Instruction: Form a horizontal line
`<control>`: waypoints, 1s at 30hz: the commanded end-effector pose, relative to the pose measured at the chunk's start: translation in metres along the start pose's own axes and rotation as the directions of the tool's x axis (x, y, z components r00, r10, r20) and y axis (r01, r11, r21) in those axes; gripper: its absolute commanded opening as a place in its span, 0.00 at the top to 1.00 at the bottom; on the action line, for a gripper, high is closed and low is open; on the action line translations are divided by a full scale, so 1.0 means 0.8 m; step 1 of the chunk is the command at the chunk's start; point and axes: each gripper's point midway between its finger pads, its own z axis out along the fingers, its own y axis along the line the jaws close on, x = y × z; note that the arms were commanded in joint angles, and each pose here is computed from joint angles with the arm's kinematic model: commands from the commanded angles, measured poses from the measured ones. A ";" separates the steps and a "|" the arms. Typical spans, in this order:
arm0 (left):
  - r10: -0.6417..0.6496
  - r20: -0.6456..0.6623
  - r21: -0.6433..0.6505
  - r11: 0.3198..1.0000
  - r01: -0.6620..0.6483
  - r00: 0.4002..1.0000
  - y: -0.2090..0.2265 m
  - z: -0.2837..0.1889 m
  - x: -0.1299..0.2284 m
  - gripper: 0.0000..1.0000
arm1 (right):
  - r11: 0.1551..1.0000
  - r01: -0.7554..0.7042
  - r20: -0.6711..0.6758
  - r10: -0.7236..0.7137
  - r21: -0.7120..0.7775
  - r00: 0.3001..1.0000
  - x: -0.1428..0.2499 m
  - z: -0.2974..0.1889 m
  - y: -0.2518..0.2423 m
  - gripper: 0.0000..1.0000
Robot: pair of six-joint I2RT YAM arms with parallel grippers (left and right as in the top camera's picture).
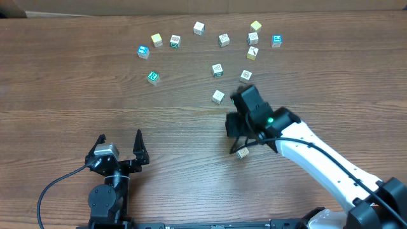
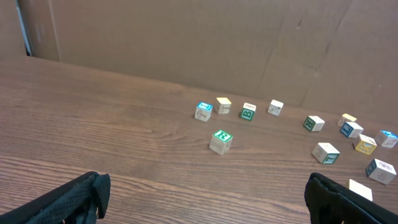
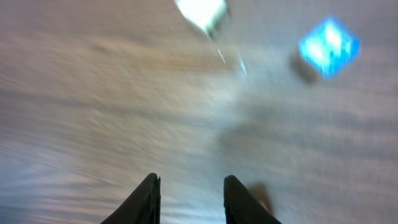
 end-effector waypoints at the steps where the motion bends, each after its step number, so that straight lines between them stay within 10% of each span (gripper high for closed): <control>1: 0.021 0.006 0.003 1.000 -0.021 1.000 0.000 0.000 0.000 0.00 | 0.999 0.026 0.037 -0.025 -0.033 0.999 -0.016 -0.015 0.019 0.59; 6: 0.021 0.006 0.003 1.000 -0.021 1.000 0.000 0.000 0.000 0.00 | 0.997 0.079 -0.040 -0.079 0.010 0.996 0.006 -0.011 0.005 0.38; 9: 0.021 0.006 0.003 1.000 -0.021 1.000 0.000 0.000 0.000 0.00 | 0.989 0.129 -0.139 -0.119 0.066 0.983 0.034 -0.008 -0.015 0.00; 30: 0.021 0.006 0.003 1.000 -0.021 1.000 0.000 0.000 0.000 0.01 | 0.981 0.162 -0.258 -0.129 0.110 0.958 0.133 0.059 -0.075 0.20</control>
